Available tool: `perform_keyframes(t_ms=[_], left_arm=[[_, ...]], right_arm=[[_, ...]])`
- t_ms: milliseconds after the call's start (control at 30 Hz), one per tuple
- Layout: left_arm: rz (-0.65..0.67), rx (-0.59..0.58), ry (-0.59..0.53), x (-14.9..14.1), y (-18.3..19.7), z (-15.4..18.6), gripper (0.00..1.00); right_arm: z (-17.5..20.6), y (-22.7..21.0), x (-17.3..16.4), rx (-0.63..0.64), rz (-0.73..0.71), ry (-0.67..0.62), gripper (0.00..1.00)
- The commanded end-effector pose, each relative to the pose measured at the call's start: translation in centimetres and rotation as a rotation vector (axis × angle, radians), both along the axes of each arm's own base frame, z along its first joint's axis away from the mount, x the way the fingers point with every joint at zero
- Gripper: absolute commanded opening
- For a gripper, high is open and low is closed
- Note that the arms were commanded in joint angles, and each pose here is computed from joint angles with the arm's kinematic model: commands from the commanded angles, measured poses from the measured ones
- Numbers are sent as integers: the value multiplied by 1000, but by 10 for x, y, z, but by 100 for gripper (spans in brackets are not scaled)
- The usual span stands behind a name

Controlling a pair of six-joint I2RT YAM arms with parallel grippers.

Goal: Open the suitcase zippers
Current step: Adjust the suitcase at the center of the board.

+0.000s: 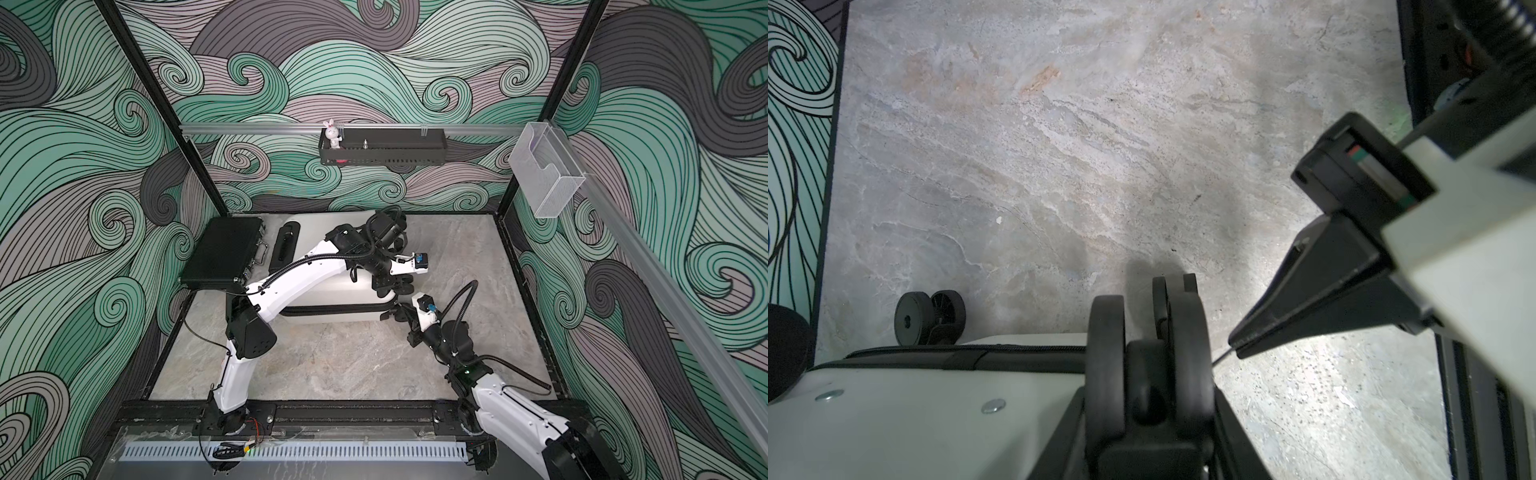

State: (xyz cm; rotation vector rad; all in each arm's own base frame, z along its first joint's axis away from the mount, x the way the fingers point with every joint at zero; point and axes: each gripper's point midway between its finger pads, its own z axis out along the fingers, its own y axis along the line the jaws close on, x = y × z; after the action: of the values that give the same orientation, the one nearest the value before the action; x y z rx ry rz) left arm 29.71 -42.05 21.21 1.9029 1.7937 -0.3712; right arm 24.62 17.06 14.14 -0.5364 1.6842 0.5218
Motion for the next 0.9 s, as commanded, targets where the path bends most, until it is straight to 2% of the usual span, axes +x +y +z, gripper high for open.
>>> perform_keyframes(t_ms=[0, 333, 667, 867], left_arm=[[-5, 73, 30, -18, 39, 14, 9], [-35, -15, 63, -48, 52, 45, 9], [-56, -70, 136, -89, 75, 50, 9], [-39, -75, 164, -107, 92, 42, 9]], right_arm=[[0, -24, 13, 21, -127, 16, 0], [-3, -20, 32, 75, -103, 104, 0], [7, -20, 79, 100, -157, 147, 0], [-9, -27, 104, 121, -225, 220, 0]])
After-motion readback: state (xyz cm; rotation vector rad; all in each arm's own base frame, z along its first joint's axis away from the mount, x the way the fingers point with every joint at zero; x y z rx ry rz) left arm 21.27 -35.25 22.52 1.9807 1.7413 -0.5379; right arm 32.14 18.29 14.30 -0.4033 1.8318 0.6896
